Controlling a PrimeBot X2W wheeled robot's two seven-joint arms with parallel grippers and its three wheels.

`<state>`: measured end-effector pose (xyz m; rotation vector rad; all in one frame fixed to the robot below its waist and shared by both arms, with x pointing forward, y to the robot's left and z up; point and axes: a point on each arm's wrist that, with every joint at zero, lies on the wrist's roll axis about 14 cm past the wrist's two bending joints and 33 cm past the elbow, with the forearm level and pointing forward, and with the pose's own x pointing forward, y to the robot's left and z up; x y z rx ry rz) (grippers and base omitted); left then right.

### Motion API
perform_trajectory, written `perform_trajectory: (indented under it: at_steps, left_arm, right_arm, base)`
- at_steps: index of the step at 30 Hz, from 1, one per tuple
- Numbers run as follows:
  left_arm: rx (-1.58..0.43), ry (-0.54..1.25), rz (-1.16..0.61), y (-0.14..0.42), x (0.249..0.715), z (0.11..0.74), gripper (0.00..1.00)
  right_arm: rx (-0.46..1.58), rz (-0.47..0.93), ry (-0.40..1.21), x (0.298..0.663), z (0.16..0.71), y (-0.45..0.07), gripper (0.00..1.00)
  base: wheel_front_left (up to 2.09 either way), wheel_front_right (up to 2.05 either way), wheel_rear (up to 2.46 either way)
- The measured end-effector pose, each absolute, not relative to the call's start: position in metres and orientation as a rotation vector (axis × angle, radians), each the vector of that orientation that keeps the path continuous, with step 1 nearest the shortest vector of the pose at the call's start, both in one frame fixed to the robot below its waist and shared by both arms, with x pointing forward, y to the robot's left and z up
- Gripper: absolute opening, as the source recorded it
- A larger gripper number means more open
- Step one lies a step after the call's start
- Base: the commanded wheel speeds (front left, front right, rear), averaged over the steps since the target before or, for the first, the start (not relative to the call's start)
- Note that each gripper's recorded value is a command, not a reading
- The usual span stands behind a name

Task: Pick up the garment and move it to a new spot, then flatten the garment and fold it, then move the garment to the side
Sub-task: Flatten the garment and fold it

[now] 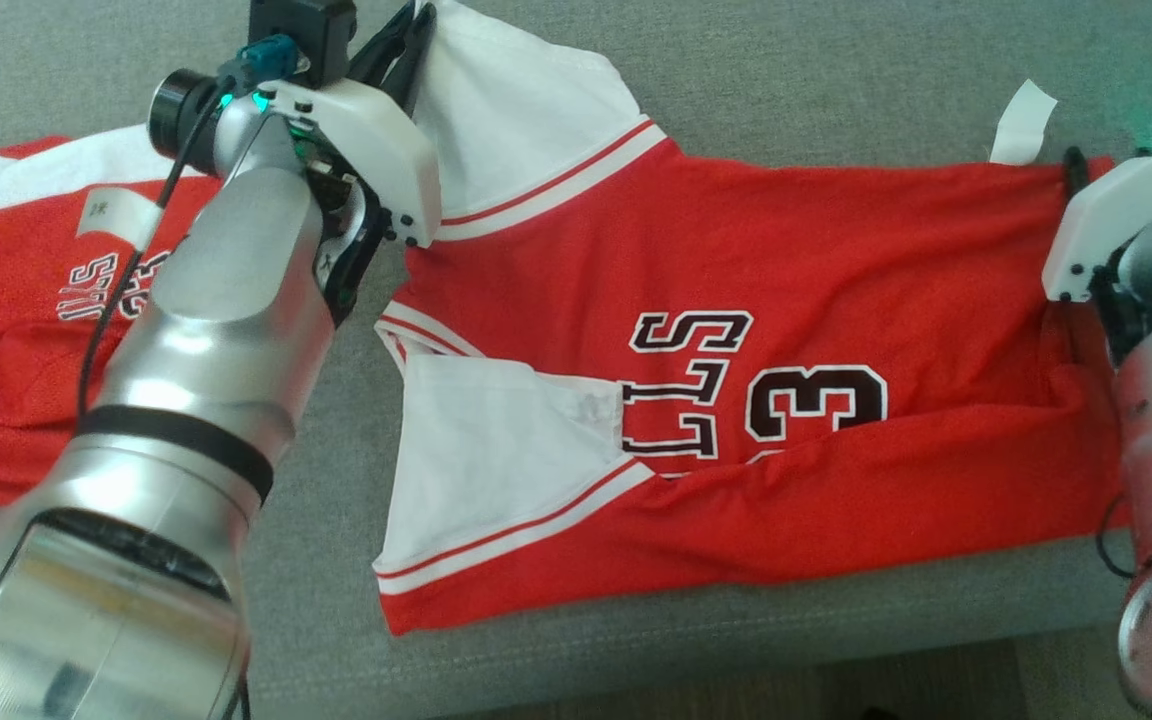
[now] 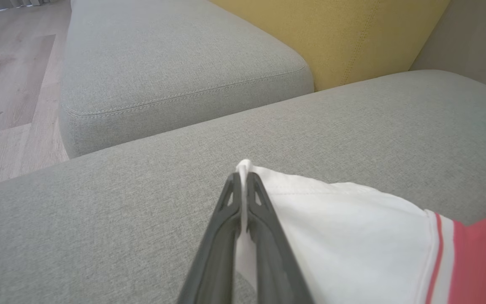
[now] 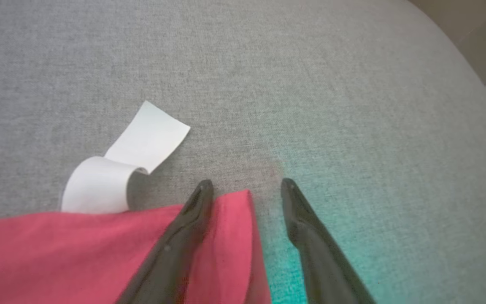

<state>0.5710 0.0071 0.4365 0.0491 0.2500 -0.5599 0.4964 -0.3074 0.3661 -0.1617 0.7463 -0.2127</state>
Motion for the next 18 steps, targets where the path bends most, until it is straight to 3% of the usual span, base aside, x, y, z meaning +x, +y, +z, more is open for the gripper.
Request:
perform_trajectory:
  at_steps: [1,10,18]
  left_arm:
    - [0.05,0.249,-0.561,0.007,0.571,0.437,0.0]
    - [0.047,0.242,-0.554,0.007,0.571,0.442,0.0]
    - [0.041,0.213,-0.52,0.013,0.576,0.454,0.0]
  right_arm:
    - [-0.145,-0.217,0.75,0.496,0.366,-0.307,0.0]
    - [-0.09,-0.214,0.739,0.496,0.366,-0.298,0.0]
    - [-0.053,-0.218,0.537,0.515,0.398,-0.297,0.0]
  base:
    - [0.0,0.0,0.0]
    - [0.0,0.0,0.0]
    - [0.0,0.0,0.0]
